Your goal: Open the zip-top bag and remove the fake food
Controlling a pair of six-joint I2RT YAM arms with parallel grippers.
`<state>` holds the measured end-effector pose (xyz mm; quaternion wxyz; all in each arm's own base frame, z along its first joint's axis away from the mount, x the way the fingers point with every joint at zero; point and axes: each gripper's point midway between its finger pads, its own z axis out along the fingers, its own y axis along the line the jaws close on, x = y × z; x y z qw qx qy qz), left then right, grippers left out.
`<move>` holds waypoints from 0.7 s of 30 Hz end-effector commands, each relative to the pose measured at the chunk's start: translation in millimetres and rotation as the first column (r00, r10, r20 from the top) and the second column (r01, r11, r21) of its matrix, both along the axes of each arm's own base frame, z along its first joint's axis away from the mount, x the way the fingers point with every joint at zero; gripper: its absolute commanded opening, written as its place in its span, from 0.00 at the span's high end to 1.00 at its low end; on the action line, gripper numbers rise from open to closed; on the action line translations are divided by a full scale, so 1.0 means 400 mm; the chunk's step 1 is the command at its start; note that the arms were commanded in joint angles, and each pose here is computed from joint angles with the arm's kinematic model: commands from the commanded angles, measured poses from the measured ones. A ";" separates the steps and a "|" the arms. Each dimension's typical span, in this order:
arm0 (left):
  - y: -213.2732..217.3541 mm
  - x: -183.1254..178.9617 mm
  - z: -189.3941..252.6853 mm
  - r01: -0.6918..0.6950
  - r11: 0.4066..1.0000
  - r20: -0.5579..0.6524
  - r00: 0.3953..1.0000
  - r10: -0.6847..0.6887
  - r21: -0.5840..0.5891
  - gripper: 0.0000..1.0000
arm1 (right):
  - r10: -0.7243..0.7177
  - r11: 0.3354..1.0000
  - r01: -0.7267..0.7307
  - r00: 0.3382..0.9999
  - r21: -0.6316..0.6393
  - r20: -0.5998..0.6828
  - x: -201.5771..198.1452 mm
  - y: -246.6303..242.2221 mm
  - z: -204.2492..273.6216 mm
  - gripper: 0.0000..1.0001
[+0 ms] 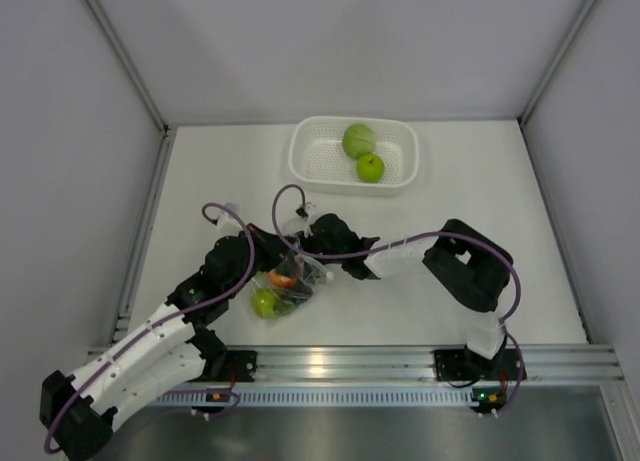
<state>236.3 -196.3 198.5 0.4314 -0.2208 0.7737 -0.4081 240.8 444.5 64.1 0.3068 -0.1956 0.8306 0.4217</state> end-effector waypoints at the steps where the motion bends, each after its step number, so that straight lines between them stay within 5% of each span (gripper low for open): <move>1: 0.015 0.002 -0.020 -0.019 0.999 0.006 1.000 0.019 0.028 1.00 | 0.135 0.989 -0.131 0.989 -0.069 0.063 -0.065 0.041 0.036 0.01; 13: 0.018 0.001 -0.018 -0.019 0.999 0.015 1.000 0.019 0.032 1.00 | -0.043 0.968 0.078 0.988 -0.237 0.148 0.001 0.006 -0.032 0.05; 18: 0.027 0.003 -0.024 -0.035 0.999 0.015 0.999 0.034 0.042 1.00 | -0.071 0.971 0.113 0.978 -0.212 0.198 0.012 -0.013 0.010 0.31; 21: 0.030 0.005 -0.024 -0.042 0.998 0.017 0.999 0.041 0.045 1.00 | -0.083 0.973 0.129 0.969 -0.192 0.231 0.017 -0.025 0.040 0.39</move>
